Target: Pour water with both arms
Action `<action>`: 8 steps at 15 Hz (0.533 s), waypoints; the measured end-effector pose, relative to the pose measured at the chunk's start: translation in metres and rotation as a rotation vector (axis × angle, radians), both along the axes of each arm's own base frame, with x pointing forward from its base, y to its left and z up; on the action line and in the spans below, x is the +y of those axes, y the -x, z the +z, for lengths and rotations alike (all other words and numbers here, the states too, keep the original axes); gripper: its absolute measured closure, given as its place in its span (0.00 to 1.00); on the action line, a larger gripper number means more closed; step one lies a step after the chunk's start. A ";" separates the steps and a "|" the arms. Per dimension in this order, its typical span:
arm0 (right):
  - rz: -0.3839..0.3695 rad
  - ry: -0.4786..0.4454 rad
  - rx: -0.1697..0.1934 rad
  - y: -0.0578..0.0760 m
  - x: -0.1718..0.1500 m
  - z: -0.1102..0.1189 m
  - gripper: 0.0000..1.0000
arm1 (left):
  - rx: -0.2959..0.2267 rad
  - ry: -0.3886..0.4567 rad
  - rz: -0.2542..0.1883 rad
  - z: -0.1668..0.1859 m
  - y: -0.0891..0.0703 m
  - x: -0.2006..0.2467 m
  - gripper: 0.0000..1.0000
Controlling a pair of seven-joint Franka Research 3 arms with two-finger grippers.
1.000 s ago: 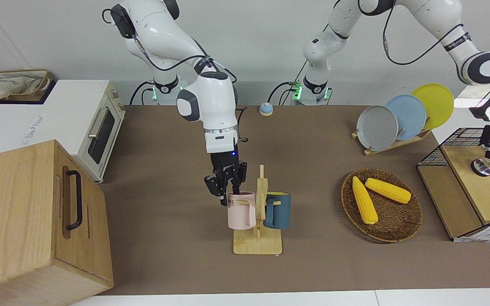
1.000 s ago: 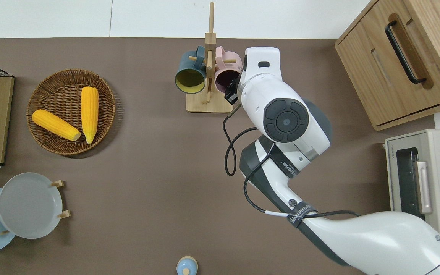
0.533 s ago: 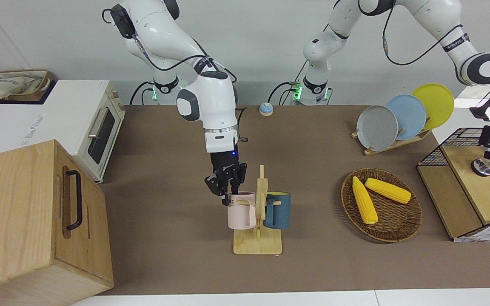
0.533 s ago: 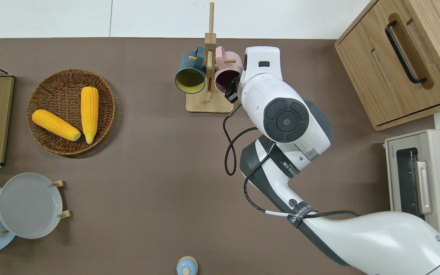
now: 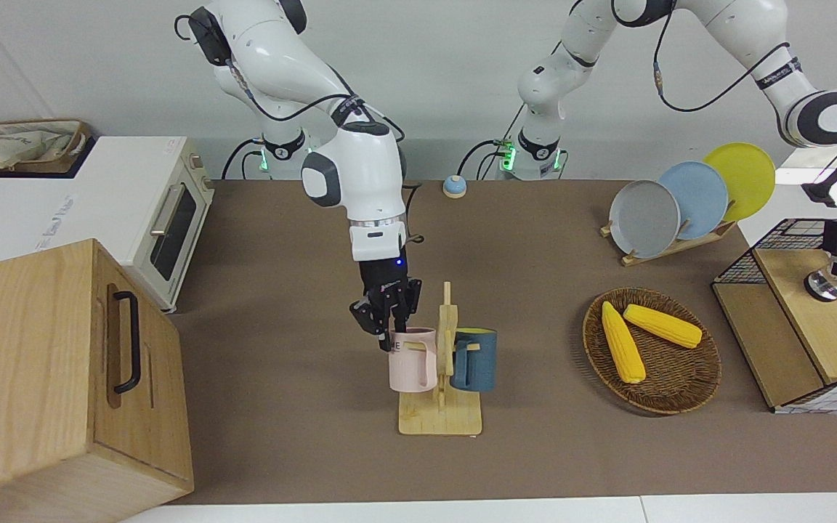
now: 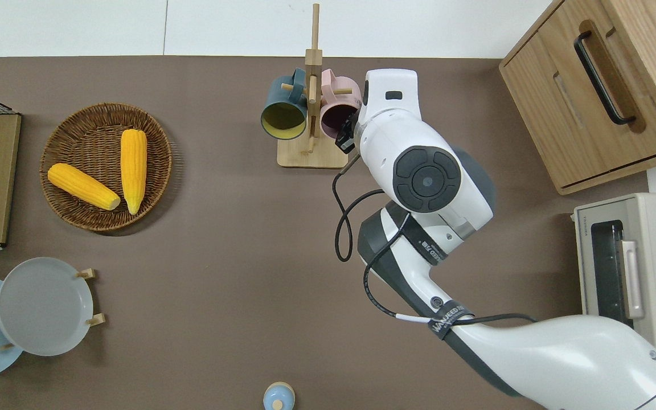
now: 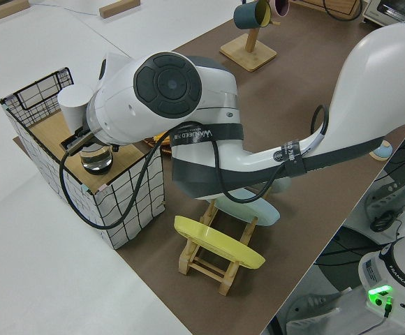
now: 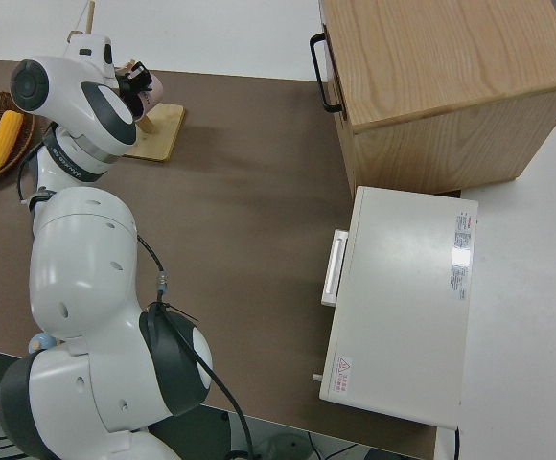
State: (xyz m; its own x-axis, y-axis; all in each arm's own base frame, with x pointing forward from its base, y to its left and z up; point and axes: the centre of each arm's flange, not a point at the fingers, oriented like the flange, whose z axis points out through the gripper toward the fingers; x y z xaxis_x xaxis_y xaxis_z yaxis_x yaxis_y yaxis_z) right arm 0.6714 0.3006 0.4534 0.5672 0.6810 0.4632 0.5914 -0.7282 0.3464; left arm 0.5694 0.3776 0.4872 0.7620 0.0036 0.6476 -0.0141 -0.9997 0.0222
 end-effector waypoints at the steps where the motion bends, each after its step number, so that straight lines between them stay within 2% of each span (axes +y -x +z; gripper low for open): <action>1: 0.000 0.000 0.000 0.000 0.000 0.000 0.70 | 0.000 0.000 0.000 0.000 0.000 0.000 0.31; 4: 0.000 0.000 0.000 0.000 0.000 0.000 0.74 | -0.001 0.000 0.001 0.000 0.000 0.000 0.32; 8: 0.000 0.000 0.000 0.000 0.000 0.000 0.76 | -0.003 -0.001 0.005 0.000 0.001 0.001 0.36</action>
